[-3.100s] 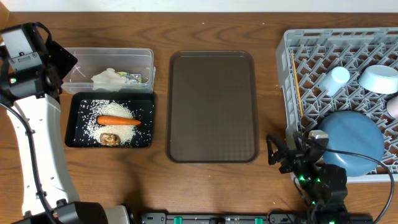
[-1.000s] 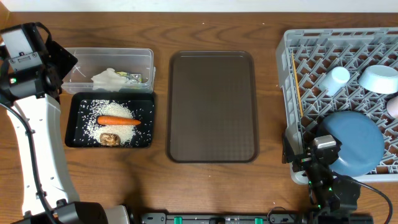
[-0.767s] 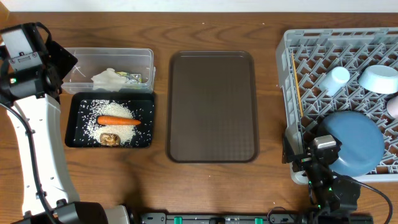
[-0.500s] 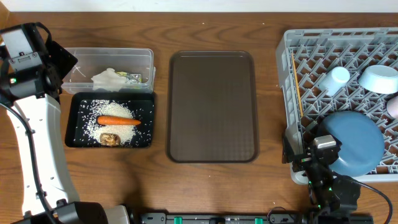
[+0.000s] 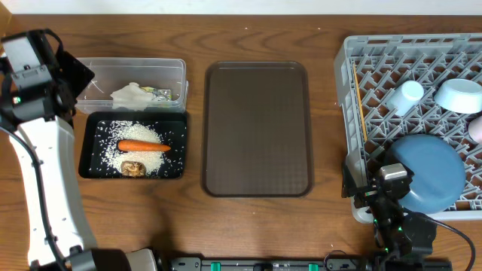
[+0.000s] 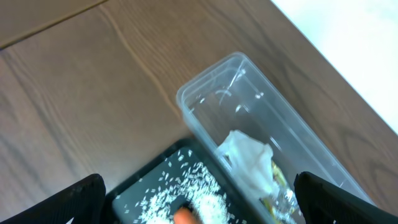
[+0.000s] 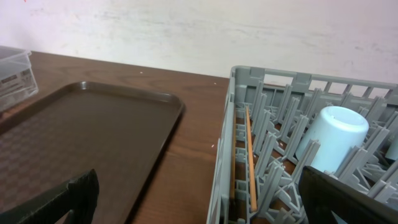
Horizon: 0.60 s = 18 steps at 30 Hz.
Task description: Sort waste into correct bins and load items into the dishwasher rack
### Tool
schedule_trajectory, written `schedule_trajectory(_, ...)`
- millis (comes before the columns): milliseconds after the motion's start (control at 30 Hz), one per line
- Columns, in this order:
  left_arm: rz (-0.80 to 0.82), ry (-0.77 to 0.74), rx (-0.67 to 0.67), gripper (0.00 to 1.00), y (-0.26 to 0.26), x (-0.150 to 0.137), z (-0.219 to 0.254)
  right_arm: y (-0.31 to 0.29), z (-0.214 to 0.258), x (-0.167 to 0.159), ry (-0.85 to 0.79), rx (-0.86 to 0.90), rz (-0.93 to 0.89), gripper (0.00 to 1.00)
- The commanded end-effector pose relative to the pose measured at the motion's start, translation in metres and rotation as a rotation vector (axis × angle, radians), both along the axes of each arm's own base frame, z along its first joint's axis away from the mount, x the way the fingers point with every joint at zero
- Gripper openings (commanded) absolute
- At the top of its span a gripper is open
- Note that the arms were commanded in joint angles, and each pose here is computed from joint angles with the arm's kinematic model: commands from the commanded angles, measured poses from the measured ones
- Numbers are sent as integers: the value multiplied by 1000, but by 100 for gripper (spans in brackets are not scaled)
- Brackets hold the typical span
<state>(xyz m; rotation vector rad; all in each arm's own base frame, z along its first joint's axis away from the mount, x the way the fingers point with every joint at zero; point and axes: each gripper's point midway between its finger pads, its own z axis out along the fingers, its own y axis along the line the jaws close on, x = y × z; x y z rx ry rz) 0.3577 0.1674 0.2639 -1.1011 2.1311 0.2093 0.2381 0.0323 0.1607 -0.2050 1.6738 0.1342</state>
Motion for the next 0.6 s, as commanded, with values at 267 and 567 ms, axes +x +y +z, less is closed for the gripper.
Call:
schedule_trajectory(267,17,-22,52,98,-23,-90,-12,0,-3,0,0,-12,2,99)
schedule_trajectory(567,21,-193,-18,98,-54,-122,-63,0,-3,0,0,-12,2,99)
